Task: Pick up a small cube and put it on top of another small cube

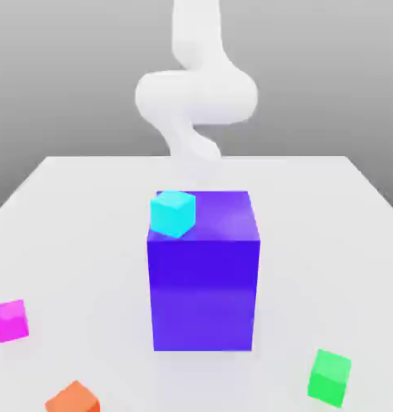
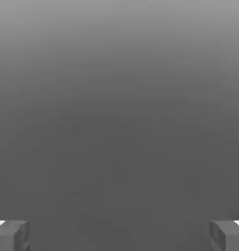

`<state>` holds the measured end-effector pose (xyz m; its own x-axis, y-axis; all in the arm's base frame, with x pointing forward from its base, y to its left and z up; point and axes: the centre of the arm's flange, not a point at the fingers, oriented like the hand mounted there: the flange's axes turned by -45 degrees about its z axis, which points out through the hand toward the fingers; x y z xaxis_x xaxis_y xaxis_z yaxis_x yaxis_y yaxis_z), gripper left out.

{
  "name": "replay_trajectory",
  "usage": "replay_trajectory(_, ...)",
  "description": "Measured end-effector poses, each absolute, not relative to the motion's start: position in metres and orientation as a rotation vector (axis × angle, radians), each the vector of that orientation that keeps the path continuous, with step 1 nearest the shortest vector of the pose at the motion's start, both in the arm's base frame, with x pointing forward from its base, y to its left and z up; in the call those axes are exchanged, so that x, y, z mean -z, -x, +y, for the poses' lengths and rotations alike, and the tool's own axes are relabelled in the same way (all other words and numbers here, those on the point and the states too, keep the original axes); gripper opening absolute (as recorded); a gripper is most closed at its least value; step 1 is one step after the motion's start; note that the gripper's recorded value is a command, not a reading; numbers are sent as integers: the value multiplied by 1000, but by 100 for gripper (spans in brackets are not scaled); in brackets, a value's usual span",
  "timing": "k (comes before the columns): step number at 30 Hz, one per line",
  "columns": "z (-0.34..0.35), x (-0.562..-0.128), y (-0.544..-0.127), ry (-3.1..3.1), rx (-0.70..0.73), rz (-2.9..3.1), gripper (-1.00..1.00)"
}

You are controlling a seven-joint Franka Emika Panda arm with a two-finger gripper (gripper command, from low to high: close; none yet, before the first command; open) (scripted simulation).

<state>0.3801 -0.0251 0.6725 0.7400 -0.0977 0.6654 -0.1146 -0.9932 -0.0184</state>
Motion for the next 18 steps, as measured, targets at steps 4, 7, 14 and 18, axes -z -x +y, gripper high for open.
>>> replay_trajectory(4, -77, -603, -422, -2906, -923, -434, 0)
replay_trajectory(7, -119, -549, -440, -2893, -790, -617, 0)
replay_trajectory(14, -219, -414, -440, -2829, -486, -1039, 0)
replay_trajectory(18, -274, -336, -411, -2761, -316, -1300, 0)
